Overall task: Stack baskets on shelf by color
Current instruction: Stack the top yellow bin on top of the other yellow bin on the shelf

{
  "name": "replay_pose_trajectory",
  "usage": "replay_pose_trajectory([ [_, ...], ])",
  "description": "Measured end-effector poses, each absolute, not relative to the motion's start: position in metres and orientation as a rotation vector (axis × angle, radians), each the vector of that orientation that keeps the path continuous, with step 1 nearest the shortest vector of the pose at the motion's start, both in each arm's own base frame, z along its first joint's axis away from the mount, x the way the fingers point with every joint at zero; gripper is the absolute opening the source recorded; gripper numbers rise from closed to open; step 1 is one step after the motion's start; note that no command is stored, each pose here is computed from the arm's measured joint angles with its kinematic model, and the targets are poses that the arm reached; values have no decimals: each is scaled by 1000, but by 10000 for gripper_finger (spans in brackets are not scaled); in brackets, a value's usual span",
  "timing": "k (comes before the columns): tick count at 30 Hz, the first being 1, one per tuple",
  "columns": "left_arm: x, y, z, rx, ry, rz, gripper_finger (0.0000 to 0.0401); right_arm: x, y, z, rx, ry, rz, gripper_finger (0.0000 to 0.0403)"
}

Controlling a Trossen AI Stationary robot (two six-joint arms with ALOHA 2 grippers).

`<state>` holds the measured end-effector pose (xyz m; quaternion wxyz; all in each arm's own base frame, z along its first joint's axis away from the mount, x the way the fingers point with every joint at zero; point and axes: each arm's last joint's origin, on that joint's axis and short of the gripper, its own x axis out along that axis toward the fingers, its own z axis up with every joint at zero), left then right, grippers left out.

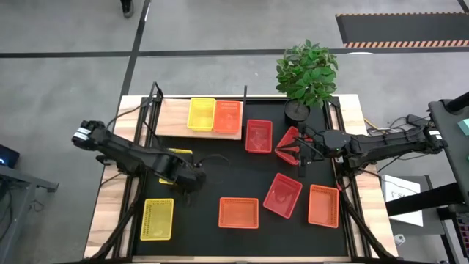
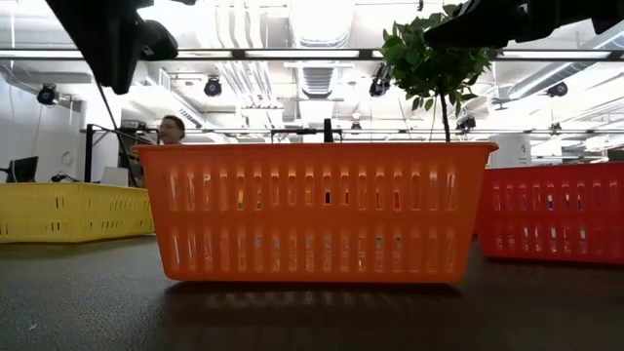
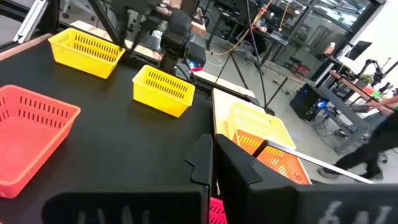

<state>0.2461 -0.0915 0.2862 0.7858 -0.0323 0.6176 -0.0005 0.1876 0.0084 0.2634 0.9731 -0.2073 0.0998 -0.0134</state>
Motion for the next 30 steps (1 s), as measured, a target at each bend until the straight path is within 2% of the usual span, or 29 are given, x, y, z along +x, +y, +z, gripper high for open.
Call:
replay_pose_trajectory([
  [5,250,-104,278,-73,1419,-58,63,188,8,263,-418,202,-27,9],
  [13,232,-101,257,-11,1587,5,67,188,8,263,-410,203,-27,9],
  [16,228,-99,249,35,1615,-19,85,188,8,263,-408,204,-26,9],
  [24,215,-91,222,201,1691,-11,171,188,8,263,-409,204,-24,9],
  [30,211,-89,206,223,1696,-34,169,188,8,263,-411,204,-24,9],
])
